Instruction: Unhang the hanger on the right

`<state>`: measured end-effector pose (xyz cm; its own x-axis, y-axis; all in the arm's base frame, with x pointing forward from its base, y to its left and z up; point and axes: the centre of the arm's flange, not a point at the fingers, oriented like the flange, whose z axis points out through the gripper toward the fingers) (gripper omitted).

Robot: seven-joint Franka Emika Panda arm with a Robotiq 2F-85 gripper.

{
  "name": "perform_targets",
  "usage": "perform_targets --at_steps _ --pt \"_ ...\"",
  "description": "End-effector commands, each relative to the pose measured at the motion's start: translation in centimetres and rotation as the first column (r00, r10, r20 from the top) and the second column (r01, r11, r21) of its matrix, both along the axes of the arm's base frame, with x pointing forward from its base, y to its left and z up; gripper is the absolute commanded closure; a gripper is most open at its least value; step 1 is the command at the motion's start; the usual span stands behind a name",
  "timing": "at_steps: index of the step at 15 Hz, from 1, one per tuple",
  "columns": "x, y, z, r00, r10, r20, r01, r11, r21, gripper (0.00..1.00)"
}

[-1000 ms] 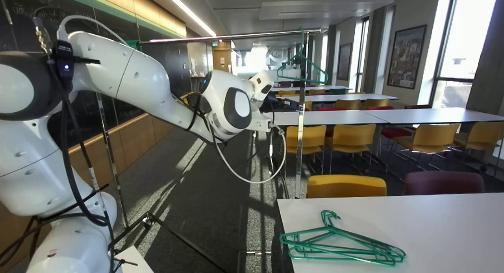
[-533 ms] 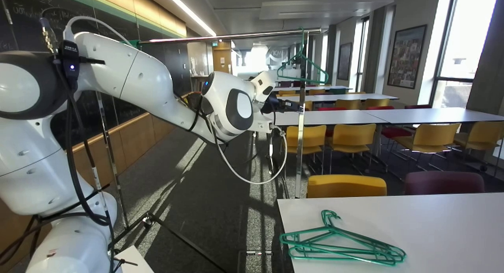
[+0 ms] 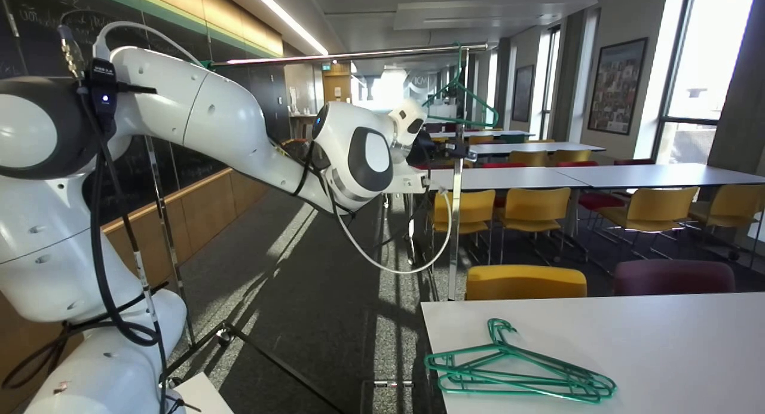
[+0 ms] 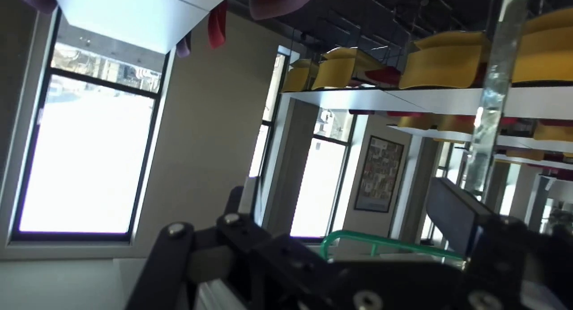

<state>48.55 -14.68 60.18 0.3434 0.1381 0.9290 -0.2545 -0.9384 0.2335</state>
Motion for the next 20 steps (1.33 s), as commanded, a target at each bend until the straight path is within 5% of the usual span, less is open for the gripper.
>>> perform_targets --at_steps 1,9,16,17,20 --pt "2.4 -1.6 0.8 0.999 -0.011 0.042 0.018 0.983 -0.185 0.0" --pt "3.9 -2.4 3.2 0.999 0.045 0.003 -0.038 0.864 -0.503 0.0" --pt "6.3 -0.1 5.2 0.986 0.161 -0.052 -0.147 0.662 -0.735 0.0" --pt "3.9 0.8 7.3 0.988 0.132 -0.078 -0.151 0.729 -0.667 0.0" --pt "4.5 1.0 8.5 0.986 0.152 -0.074 -0.159 0.692 -0.704 0.0"
